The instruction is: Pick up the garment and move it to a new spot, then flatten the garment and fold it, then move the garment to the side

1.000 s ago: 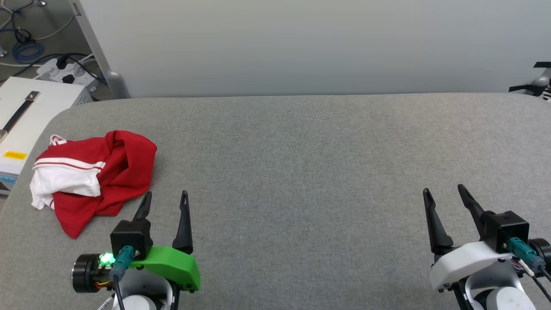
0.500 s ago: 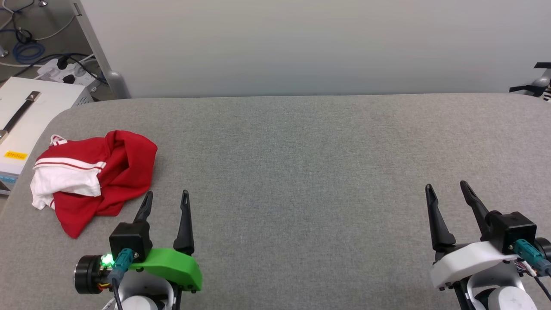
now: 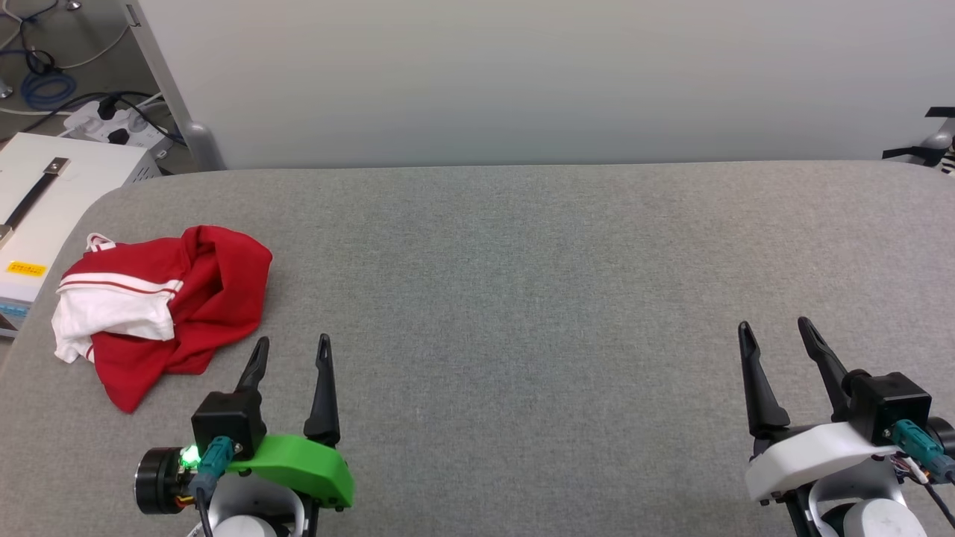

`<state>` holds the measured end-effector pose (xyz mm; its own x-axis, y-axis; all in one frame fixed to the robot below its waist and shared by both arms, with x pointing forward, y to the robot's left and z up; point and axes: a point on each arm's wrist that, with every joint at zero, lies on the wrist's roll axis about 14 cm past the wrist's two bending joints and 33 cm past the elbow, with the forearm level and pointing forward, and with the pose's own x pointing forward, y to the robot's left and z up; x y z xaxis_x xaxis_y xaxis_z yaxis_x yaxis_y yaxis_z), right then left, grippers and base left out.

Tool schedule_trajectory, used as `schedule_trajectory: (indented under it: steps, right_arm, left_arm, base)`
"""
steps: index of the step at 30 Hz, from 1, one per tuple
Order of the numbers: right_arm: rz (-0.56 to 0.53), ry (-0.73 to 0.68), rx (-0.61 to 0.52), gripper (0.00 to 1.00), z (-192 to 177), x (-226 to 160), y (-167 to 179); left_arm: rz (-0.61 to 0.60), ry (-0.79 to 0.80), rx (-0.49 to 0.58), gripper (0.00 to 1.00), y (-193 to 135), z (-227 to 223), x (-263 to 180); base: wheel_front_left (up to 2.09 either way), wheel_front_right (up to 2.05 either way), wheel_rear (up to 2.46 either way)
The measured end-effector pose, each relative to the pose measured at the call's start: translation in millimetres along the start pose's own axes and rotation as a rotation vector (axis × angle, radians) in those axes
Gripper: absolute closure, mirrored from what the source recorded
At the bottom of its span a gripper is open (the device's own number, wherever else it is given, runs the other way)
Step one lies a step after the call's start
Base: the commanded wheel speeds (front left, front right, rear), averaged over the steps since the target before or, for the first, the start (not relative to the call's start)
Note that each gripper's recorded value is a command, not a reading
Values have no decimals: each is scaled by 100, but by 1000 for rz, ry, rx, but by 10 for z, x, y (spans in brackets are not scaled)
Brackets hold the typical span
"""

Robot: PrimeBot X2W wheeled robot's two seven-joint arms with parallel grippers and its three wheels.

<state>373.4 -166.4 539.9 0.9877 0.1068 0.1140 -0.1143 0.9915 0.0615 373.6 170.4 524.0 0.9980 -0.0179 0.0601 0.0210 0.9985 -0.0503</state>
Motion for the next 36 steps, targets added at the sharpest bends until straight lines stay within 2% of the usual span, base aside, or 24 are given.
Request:
schedule_trajectory:
  steps: [23,27,36]
  right_arm:
    - [19,-14,43,0,-58,43,73]
    - [47,-18,55,0,-63,85,169]
    - [179,-11,93,0,-120,176,626]
  left_arm:
    - [15,13,-28,0,38,-126,-55]
    - [38,8,-31,0,110,-124,-96]
    - [117,3,-28,0,357,-135,-247]
  base:
    - [0,0,0]
    - [0,0,0]
    - [0,0,0]
